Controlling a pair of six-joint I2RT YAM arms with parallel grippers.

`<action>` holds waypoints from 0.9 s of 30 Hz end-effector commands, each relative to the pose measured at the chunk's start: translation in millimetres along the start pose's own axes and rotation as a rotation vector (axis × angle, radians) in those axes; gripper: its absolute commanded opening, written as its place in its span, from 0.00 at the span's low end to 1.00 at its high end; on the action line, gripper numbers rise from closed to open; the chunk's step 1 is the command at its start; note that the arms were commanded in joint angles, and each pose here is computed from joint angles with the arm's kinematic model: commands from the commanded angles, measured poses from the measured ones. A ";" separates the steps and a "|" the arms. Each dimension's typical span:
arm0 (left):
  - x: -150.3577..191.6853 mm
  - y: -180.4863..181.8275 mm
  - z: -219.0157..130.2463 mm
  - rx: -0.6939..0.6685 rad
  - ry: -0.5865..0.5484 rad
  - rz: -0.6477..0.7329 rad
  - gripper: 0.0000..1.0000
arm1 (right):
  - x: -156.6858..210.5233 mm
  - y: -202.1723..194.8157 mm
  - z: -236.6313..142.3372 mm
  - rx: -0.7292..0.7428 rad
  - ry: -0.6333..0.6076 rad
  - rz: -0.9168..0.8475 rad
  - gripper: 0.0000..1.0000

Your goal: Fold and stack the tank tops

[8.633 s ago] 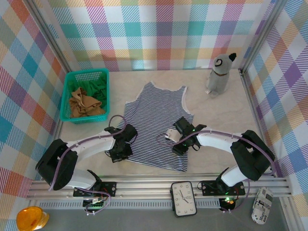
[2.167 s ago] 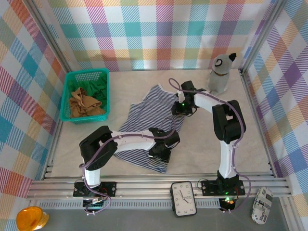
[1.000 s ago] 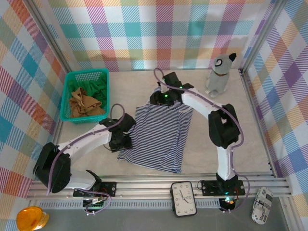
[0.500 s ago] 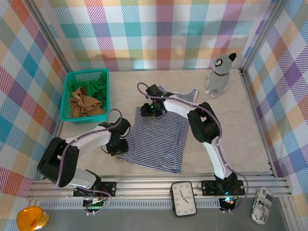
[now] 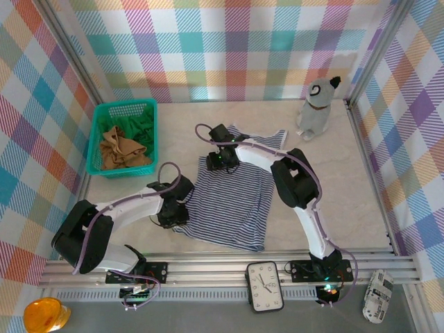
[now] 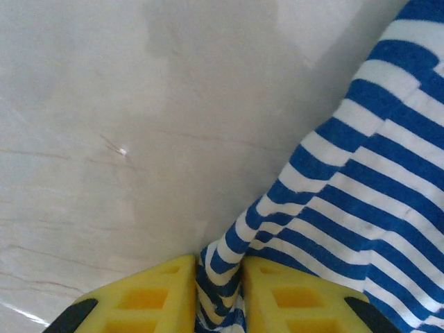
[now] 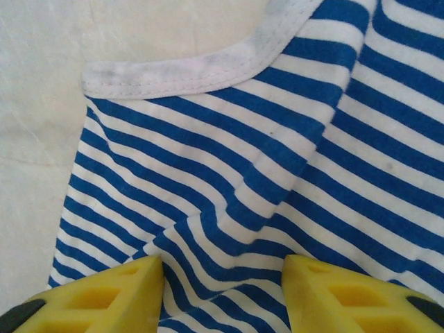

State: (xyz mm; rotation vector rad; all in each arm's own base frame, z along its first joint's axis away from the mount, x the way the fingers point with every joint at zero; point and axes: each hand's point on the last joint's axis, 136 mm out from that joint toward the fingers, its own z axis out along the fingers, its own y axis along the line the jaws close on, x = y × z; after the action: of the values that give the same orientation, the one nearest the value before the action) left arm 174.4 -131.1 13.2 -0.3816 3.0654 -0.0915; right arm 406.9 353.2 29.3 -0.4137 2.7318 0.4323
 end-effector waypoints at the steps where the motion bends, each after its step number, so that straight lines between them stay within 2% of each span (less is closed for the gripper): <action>1: 31.1 -28.0 8.5 0.092 0.115 -0.004 0.23 | 19.8 -28.9 -6.5 0.077 0.070 -0.030 0.51; 8: 42.3 -66.5 0.0 0.150 0.111 0.040 0.24 | 6.3 -27.2 -30.6 0.014 0.049 -0.075 0.52; 13: 36.7 -53.9 -5.9 0.073 0.087 0.073 0.26 | -20.0 1.0 -57.6 -0.066 -0.046 -0.043 0.52; 22: 27.2 -41.4 -22.7 0.069 0.057 0.068 0.30 | -38.1 37.5 -30.5 -0.083 -0.122 -0.045 0.48; 27: 27.1 -39.6 -21.9 0.098 0.062 0.056 0.30 | -46.4 31.1 -9.5 -0.013 -0.122 -0.050 0.44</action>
State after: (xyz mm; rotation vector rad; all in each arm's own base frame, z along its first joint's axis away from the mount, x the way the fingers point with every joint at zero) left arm 160.5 -180.8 34.8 -0.2908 3.0999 -0.2496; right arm 424.1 392.2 81.7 -0.4750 2.5780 0.5219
